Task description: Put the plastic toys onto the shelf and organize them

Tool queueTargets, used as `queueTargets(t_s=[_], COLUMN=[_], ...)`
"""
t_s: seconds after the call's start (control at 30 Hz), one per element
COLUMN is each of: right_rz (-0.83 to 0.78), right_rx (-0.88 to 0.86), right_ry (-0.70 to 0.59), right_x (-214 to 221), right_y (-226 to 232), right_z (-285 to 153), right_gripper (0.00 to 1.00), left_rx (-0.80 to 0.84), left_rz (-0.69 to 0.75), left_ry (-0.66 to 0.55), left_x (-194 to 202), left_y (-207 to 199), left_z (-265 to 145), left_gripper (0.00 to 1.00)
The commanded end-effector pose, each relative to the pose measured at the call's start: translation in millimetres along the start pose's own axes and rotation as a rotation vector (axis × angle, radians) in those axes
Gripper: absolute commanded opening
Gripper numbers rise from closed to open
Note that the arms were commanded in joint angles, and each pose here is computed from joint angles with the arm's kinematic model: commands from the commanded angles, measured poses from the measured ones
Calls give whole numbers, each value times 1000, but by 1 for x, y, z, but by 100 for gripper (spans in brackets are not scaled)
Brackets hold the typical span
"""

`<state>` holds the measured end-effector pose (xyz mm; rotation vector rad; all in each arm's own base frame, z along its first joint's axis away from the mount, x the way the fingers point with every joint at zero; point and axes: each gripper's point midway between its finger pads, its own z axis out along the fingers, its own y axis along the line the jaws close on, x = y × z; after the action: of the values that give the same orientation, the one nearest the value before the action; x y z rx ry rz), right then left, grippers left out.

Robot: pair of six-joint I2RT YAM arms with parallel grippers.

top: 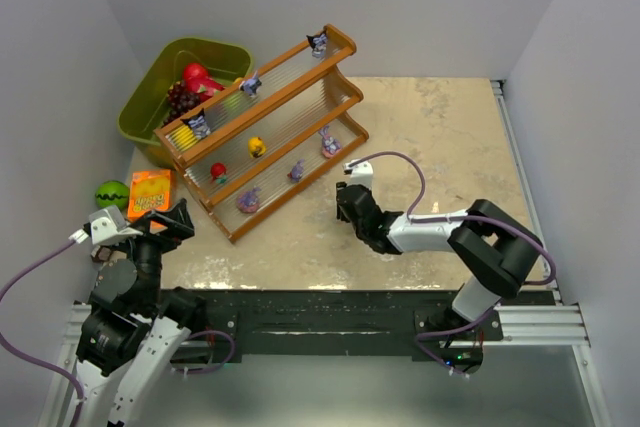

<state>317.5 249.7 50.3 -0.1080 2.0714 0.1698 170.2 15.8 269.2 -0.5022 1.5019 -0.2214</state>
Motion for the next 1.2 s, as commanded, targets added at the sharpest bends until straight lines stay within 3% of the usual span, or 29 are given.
queueTargets(t_s=[0.0, 0.17, 0.47, 0.67, 1.17], right_rz=[45, 68, 54, 31, -13], right_rx=[-14, -63, -166, -208, -261], right_ry=[-67, -117, -200, -269, -262], right_x=[-34, -81, -183, -226, -237], right_y=[9, 22, 60, 79, 119], right_z=[-5, -23, -44, -36, 14], right_gripper=[15, 4, 4, 5, 5], left_rx=[16, 17, 21, 17, 16], left_rz=[-62, -64, -71, -70, -70], left_ry=[-67, -70, -76, -77, -77], left_x=[-14, -15, -16, -16, -16], left_y=[1, 1, 1, 1, 2], left_z=[-6, -7, -8, -8, -8], left_gripper=[100, 100, 100, 100, 100])
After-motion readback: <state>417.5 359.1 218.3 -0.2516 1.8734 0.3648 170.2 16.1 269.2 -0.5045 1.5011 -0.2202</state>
